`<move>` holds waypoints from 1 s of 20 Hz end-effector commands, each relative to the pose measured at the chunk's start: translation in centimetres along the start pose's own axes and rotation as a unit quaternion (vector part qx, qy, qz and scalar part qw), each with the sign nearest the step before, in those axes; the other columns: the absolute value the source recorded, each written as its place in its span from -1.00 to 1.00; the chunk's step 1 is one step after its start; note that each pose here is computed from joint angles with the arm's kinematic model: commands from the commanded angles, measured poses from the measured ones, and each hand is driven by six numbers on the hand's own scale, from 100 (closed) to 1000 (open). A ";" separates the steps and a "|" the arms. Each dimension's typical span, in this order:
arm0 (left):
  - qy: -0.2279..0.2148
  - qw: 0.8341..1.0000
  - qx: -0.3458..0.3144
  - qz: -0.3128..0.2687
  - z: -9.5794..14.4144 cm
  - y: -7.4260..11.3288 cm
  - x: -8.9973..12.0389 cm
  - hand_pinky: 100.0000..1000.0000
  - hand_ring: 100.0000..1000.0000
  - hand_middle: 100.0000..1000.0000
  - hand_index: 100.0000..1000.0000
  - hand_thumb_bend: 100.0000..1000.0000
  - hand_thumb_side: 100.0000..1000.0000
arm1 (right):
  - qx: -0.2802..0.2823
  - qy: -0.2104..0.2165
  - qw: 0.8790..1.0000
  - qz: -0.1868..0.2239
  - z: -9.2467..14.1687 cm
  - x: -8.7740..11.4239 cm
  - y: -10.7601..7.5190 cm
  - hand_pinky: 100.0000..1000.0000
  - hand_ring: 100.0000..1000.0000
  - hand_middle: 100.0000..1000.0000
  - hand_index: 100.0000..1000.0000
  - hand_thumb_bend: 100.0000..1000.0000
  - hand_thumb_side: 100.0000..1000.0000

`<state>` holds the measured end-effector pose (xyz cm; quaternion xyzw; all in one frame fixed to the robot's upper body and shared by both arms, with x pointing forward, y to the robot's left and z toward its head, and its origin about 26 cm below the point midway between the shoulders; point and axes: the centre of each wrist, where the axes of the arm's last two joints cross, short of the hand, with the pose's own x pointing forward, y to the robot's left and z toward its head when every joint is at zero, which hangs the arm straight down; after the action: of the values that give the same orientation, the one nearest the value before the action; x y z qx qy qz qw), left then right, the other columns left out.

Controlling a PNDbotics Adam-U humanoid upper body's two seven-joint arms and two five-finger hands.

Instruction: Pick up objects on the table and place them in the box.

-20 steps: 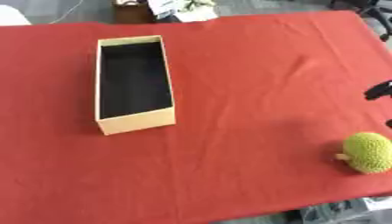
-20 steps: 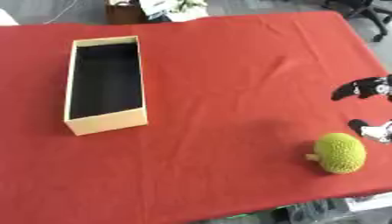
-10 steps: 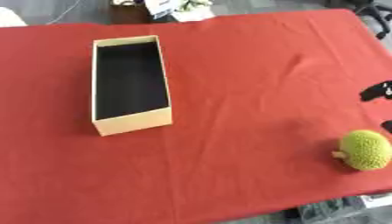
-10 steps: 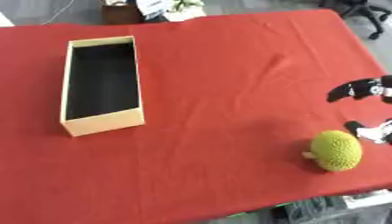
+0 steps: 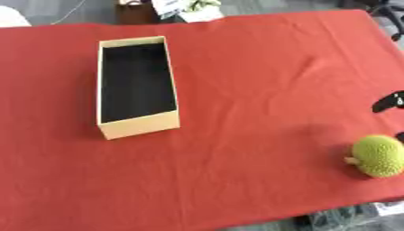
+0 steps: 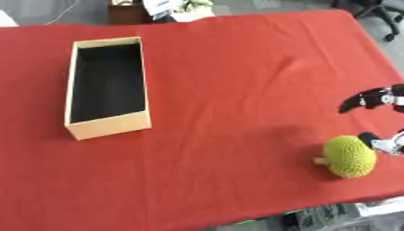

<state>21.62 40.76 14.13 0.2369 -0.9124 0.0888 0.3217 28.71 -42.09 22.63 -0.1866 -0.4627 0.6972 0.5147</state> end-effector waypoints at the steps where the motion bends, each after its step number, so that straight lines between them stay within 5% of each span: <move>1: -0.014 1.000 -0.013 0.001 -0.8 -0.1 0.5 0.02 0.22 0.39 0.22 -0.94 0.29 | 0.001 0.008 1.000 0.017 0.9 0.1 -1.1 0.84 0.96 0.77 0.86 -1.00 -0.31; 20: -0.011 1.000 -0.012 0.006 -0.8 -0.2 0.5 0.02 0.22 0.39 0.22 -0.94 0.29 | 0.031 0.023 0.999 0.003 0.3 -0.6 0.2 0.75 0.74 0.75 1.00 -1.00 -0.36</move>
<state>21.81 40.59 14.20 0.2299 -0.9134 0.0870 0.3245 28.66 -42.33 21.13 -0.1692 -0.4412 0.7037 0.5306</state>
